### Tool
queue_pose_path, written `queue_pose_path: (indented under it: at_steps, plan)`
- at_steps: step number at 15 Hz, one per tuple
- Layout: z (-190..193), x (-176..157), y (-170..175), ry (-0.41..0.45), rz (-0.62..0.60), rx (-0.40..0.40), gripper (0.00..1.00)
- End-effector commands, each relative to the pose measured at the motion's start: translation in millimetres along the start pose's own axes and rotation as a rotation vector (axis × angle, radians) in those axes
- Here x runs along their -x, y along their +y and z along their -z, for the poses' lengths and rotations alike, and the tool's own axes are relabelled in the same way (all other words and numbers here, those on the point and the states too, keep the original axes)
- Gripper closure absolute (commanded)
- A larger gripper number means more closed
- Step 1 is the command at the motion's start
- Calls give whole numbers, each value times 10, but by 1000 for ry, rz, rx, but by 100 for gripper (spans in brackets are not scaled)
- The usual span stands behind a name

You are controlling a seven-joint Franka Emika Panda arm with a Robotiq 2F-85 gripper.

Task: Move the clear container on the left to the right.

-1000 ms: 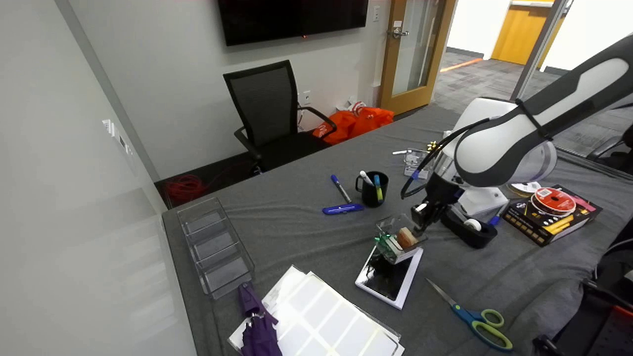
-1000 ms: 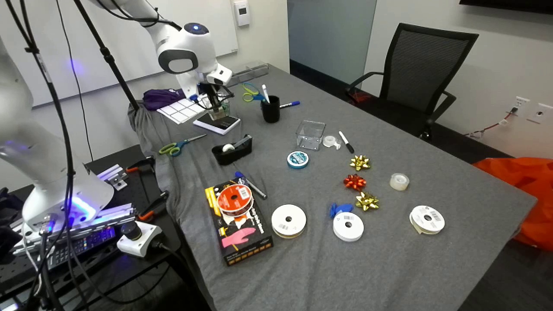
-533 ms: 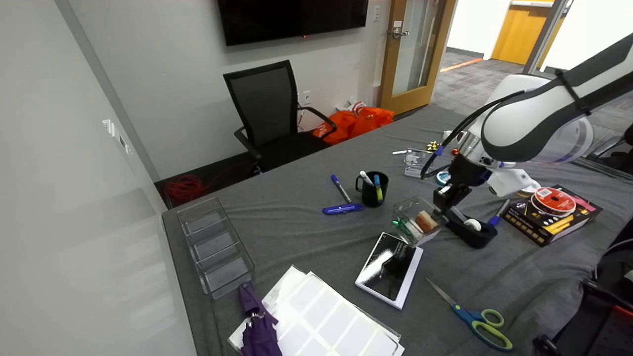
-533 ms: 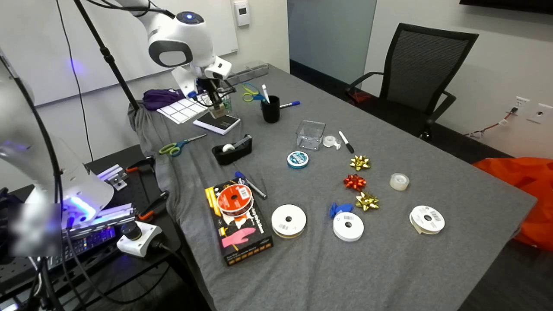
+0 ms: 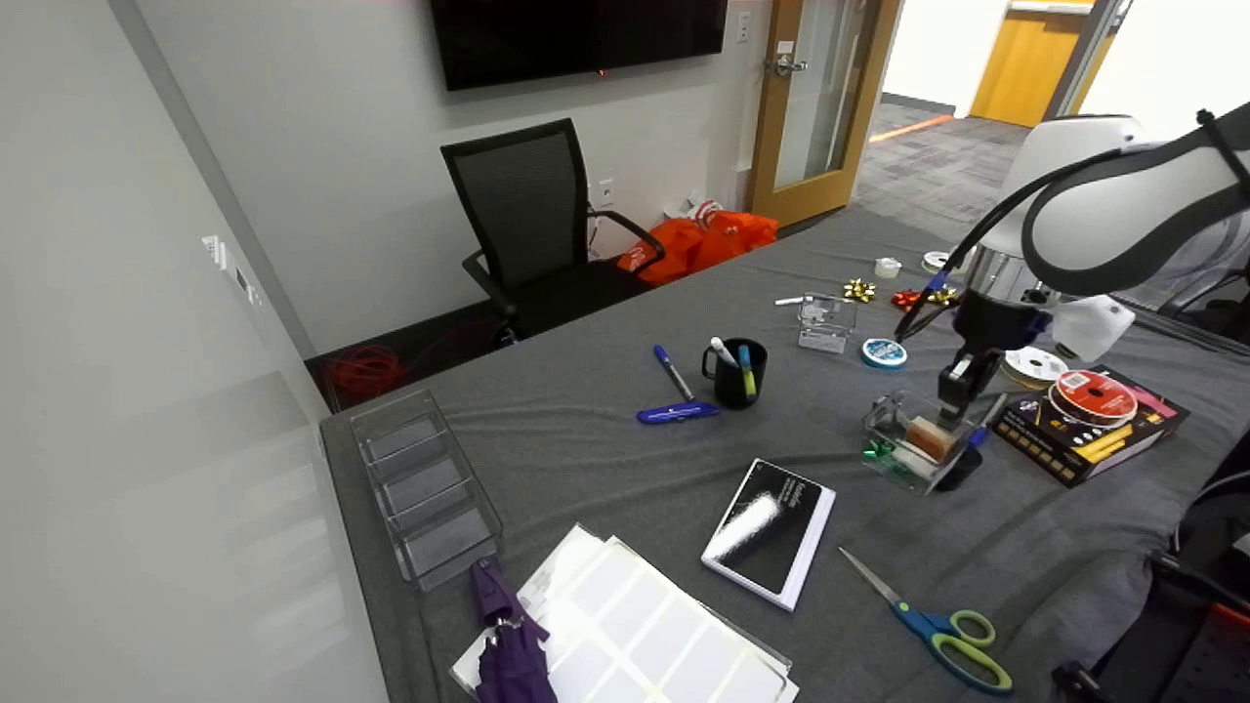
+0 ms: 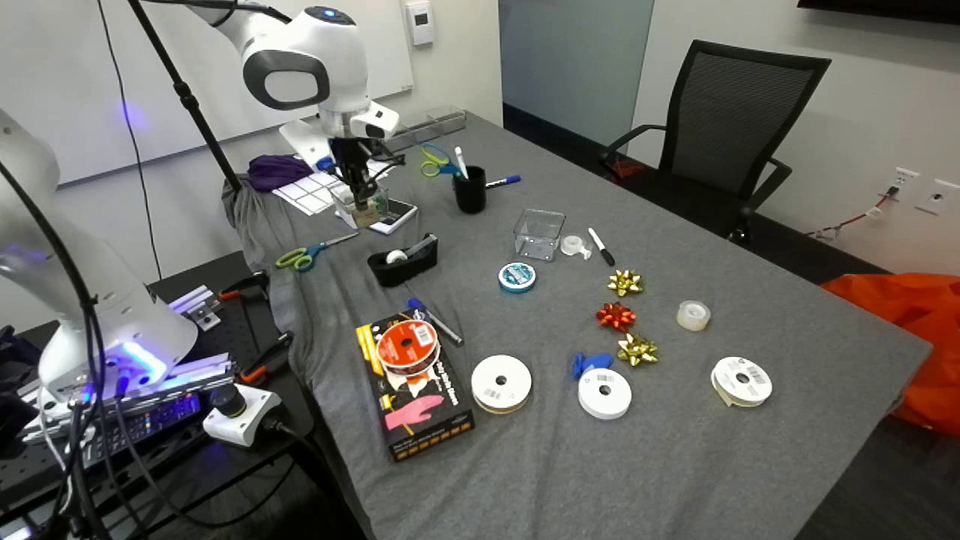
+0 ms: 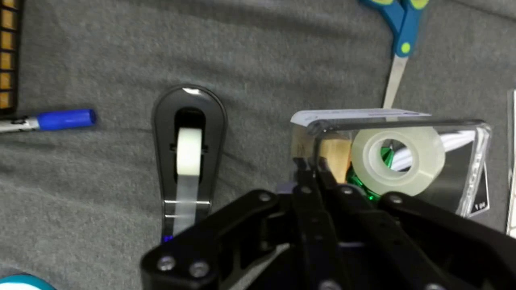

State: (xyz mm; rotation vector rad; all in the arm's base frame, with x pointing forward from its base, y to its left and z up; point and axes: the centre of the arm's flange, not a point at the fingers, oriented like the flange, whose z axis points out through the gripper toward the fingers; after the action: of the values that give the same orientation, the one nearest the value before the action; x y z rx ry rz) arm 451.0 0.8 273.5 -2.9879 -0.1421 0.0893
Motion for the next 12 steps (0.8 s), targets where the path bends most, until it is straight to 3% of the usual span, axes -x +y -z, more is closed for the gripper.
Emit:
queue_pose_path:
  at_steps: [1, 9, 12]
  plan:
    - [159, 350, 92, -69, 104, 46, 99]
    - [-119, 823, 528, -161, 343, 196, 99]
    - [-220, 923, 668, -190, 401, 208, 99]
